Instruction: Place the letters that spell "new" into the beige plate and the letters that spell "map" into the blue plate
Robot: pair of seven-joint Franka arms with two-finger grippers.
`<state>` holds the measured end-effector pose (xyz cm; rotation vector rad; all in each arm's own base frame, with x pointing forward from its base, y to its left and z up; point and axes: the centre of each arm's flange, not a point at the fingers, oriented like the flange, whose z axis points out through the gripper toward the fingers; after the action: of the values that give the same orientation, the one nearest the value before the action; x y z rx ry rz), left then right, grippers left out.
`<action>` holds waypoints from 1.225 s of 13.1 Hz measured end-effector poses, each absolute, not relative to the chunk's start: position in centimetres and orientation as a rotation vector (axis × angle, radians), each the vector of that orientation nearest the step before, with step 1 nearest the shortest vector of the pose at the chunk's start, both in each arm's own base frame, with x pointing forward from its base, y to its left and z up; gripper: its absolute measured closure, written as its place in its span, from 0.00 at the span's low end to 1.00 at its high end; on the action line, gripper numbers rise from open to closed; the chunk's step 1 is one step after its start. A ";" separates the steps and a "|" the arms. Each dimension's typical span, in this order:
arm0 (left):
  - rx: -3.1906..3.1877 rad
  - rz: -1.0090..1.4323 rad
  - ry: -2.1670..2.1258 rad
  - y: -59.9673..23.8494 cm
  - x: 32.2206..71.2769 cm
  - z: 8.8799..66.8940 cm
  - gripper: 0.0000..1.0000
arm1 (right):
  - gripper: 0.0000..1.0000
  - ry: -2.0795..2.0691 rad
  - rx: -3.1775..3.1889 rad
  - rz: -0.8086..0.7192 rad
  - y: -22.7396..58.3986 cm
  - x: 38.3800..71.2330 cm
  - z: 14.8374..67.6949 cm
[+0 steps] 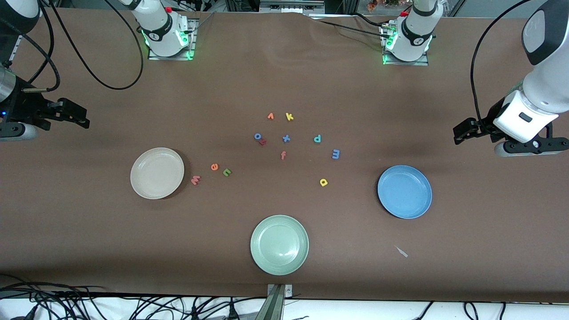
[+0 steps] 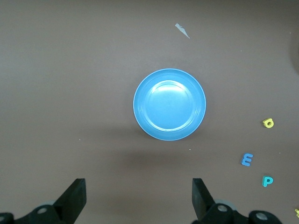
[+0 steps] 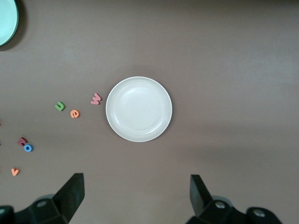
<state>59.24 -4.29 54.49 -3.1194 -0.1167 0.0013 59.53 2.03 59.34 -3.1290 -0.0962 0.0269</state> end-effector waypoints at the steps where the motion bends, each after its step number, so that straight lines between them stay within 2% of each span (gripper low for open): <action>1: -3.119 0.002 -0.117 -4.3 59.2 54.5 0.00 | 0.00 -0.097 -3.134 0.024 2.0 59.5 59.4; 6: -3.120 0.024 -0.114 -4.4 59.6 53.6 0.00 | 0.00 -0.102 -3.147 0.016 2.0 59.6 59.4; 16: -3.129 -0.036 -0.185 -1.9 60.2 55.3 0.00 | 0.00 -0.103 -3.147 0.016 2.0 59.6 59.4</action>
<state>60.17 -1.89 55.31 -3.1286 -0.1848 -0.0358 59.59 2.02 59.41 -3.1468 -0.1030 0.0162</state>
